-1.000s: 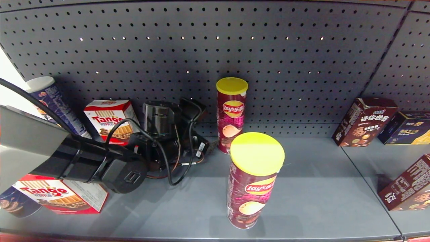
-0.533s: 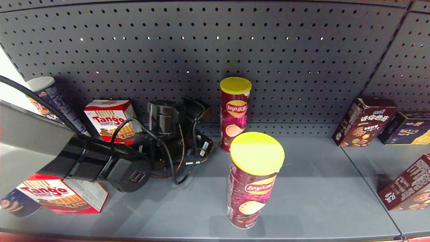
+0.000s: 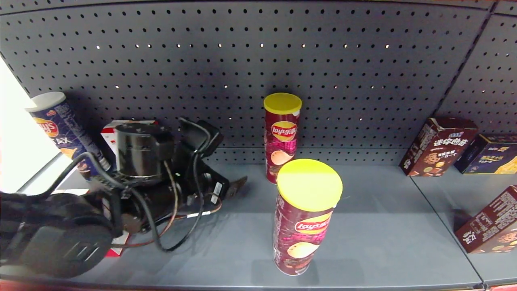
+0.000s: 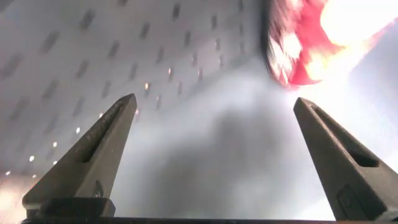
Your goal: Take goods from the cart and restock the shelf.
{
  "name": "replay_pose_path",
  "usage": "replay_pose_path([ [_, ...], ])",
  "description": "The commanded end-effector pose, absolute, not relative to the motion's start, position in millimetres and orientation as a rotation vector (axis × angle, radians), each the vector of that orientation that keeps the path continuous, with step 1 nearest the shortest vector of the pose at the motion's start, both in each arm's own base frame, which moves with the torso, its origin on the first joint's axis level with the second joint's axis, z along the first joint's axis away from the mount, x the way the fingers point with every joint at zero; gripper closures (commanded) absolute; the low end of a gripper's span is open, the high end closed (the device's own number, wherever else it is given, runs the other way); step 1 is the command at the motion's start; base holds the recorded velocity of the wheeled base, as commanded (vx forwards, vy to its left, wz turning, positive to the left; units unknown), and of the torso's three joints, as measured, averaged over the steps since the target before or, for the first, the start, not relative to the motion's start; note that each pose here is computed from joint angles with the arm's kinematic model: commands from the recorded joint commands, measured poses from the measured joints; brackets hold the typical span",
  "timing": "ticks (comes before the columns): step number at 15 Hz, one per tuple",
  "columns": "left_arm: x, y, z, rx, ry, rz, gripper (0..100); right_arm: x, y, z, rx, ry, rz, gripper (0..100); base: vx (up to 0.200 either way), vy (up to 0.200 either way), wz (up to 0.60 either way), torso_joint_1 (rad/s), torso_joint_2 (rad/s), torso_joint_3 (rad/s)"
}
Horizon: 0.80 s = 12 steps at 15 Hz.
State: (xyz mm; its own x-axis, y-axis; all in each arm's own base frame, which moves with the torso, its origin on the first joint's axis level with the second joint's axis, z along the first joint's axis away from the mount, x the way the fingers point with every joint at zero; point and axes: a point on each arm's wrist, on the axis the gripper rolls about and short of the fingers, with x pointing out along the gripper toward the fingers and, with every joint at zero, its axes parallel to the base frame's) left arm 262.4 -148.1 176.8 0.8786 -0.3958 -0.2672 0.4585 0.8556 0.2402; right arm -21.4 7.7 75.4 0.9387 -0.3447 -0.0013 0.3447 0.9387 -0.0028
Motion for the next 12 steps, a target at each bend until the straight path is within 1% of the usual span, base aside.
replay_pose_path([
  [1, 196.9, -123.4, 196.4, 0.221, 0.149, -0.485, 0, -21.5, 7.7, 75.3, -0.003, 0.002, -0.353, 0, 0.0, 0.0, 0.0, 0.0, 0.0, 0.0],
  [2, 183.6, -117.7, 198.4, 0.203, 0.136, -0.494, 0, -21.5, 7.7, 75.3, -0.003, 0.002, -0.353, 0, 0.0, 0.0, 0.0, 0.0, 0.0, 0.0],
  [3, 159.0, -106.2, 201.4, 0.186, 0.1, -0.513, 0, -21.5, 7.7, 75.5, -0.003, 0.001, -0.353, 0, 0.0, 0.0, 0.0, 0.0, 0.0, 0.0],
  [4, 135.8, -95.2, 199.5, 0.176, 0.072, -0.537, 0, -21.5, 7.6, 75.3, -0.003, 0.002, -0.351, 0, 0.0, 0.0, 0.0, 0.0, 0.0, 0.0],
  [6, 89.6, -74.7, 189.0, 0.157, 0.007, -0.621, 0, -21.5, 7.6, 75.3, -0.003, 0.002, -0.351, 0, 0.0, 0.0, 0.0, 0.0, 0.0, 0.0],
  [7, 80.5, -69.0, 185.9, 0.15, -0.01, -0.635, 0, -21.5, 7.6, 75.3, -0.003, 0.002, -0.351, 0, 0.0, 0.0, 0.0, 0.0, 0.0, 0.0],
  [8, 53.5, -48.4, 171.0, 0.127, -0.066, -0.674, 0, -21.5, 7.7, 75.3, -0.003, 0.002, -0.353, 0, 0.0, 0.0, 0.0, 0.0, 0.0, 0.0],
  [9, 40.6, -38.3, 159.7, 0.116, -0.096, -0.705, 0, -21.5, 7.6, 75.3, -0.003, 0.002, -0.351, 0, 0.0, 0.0, 0.0, 0.0, 0.0, 0.0],
  [10, 30.2, -28.3, 143.1, 0.115, -0.108, -0.711, 0, -21.5, 7.6, 75.5, -0.003, 0.001, -0.351, 0, 0.0, 0.0, 0.0, 0.0, 0.0, 0.0],
  [11, 20.8, -18.4, 135.1, 0.104, -0.135, -0.702, 0, -21.5, 7.7, 75.3, -0.003, 0.002, -0.353, 0, 0.0, 0.0, 0.0, 0.0, 0.0, 0.0],
  [12, 18.0, -15.6, 132.1, 0.106, -0.131, -0.702, 0, -21.5, 7.7, 75.3, -0.003, 0.002, -0.353, 0, 0.0, 0.0, 0.0, 0.0, 0.0, 0.0],
])
